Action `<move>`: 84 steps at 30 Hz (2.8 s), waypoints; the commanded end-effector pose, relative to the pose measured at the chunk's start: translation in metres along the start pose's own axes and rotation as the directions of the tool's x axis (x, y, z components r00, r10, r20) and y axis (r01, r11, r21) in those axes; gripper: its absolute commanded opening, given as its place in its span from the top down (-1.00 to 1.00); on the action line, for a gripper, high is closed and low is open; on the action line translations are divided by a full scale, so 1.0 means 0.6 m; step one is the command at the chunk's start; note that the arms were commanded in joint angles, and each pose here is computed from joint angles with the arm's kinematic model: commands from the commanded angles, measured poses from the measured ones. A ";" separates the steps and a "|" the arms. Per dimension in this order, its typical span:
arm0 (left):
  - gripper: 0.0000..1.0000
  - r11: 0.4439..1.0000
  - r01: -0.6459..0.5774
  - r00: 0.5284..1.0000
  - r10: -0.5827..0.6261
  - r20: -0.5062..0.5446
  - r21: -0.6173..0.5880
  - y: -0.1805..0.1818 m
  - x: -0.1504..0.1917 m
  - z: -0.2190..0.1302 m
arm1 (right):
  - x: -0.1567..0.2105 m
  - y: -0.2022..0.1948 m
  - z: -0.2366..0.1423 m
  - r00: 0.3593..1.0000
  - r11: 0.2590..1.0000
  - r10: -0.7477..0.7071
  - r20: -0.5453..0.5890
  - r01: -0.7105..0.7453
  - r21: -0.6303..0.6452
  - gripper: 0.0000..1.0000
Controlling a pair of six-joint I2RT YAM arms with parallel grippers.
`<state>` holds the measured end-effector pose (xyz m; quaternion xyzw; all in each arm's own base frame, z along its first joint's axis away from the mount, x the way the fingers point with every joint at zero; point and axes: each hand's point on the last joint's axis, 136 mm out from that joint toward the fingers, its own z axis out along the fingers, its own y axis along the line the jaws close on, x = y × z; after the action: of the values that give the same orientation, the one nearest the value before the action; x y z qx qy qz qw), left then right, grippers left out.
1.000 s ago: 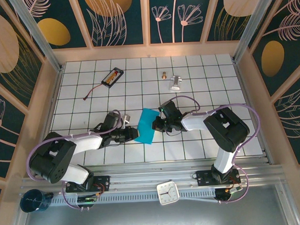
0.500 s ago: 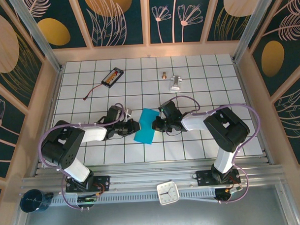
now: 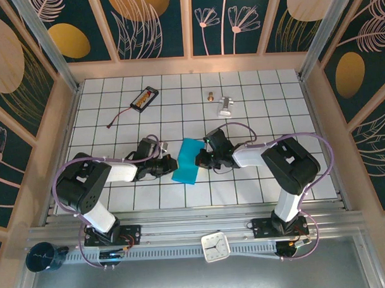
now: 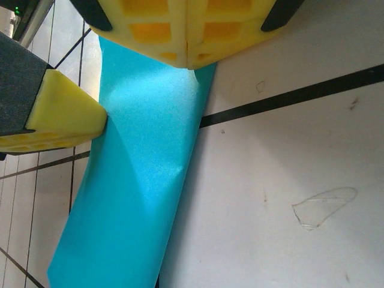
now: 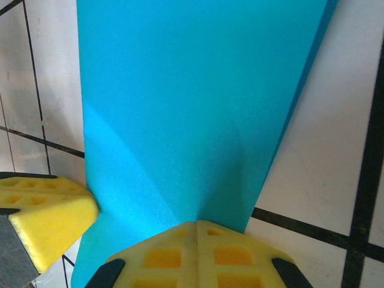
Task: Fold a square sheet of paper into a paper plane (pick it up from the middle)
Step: First fold in half a square sheet of paper at the center of the table.
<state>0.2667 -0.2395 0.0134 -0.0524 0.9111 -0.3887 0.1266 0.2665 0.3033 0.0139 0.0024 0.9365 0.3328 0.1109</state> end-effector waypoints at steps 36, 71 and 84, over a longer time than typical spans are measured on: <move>1.00 0.983 0.014 0.995 -0.031 -0.091 -0.184 0.100 0.070 -0.005 | -0.028 0.138 0.062 0.994 0.981 -0.081 -0.073 0.067 -0.184 0.95; 1.00 0.999 -0.007 0.999 0.006 0.049 0.035 -0.028 -0.001 -0.041 | -0.048 0.035 0.089 0.993 0.995 0.094 -0.077 -0.095 -0.010 1.00; 0.95 0.993 0.092 0.996 -0.092 0.000 0.074 -0.055 -0.007 -0.006 | -0.035 0.027 0.067 0.980 0.980 0.199 -0.020 -0.199 -0.014 1.00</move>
<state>0.2709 -0.2501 0.0437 -0.0801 0.8945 -0.4188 0.1345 0.3066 0.3582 0.0189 0.0545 0.9143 0.3922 0.0854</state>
